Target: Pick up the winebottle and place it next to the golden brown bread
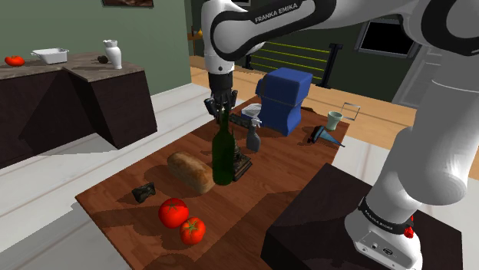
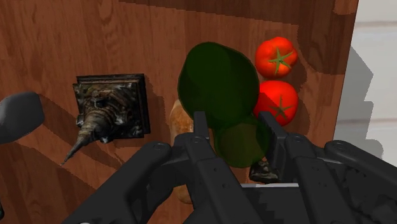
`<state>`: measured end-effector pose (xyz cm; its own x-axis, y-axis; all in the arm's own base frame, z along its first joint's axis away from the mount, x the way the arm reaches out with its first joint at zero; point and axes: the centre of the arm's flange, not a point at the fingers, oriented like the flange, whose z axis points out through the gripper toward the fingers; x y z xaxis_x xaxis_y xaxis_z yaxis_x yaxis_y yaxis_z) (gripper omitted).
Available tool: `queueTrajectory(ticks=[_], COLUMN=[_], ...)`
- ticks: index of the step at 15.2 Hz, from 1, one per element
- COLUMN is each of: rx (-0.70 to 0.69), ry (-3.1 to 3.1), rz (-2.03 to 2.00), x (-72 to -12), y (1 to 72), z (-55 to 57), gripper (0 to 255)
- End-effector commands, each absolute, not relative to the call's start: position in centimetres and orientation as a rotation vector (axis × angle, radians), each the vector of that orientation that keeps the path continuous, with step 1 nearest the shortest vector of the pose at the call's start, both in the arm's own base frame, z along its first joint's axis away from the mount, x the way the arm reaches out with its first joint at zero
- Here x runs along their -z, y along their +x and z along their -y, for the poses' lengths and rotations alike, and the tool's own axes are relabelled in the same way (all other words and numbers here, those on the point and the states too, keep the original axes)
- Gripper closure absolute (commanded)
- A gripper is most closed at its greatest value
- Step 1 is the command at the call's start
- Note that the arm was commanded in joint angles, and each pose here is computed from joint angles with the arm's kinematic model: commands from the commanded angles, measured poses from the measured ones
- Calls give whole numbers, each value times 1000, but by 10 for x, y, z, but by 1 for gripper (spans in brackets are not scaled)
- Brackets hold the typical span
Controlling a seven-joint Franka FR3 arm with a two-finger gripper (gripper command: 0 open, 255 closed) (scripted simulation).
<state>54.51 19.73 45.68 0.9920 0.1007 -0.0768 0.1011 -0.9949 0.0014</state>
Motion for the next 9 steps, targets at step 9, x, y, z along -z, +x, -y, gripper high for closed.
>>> queueTrajectory(ticks=[9], rx=[119], ry=[3130], rz=[-159], x=[-404], y=[545], z=[-198], gripper=[255])
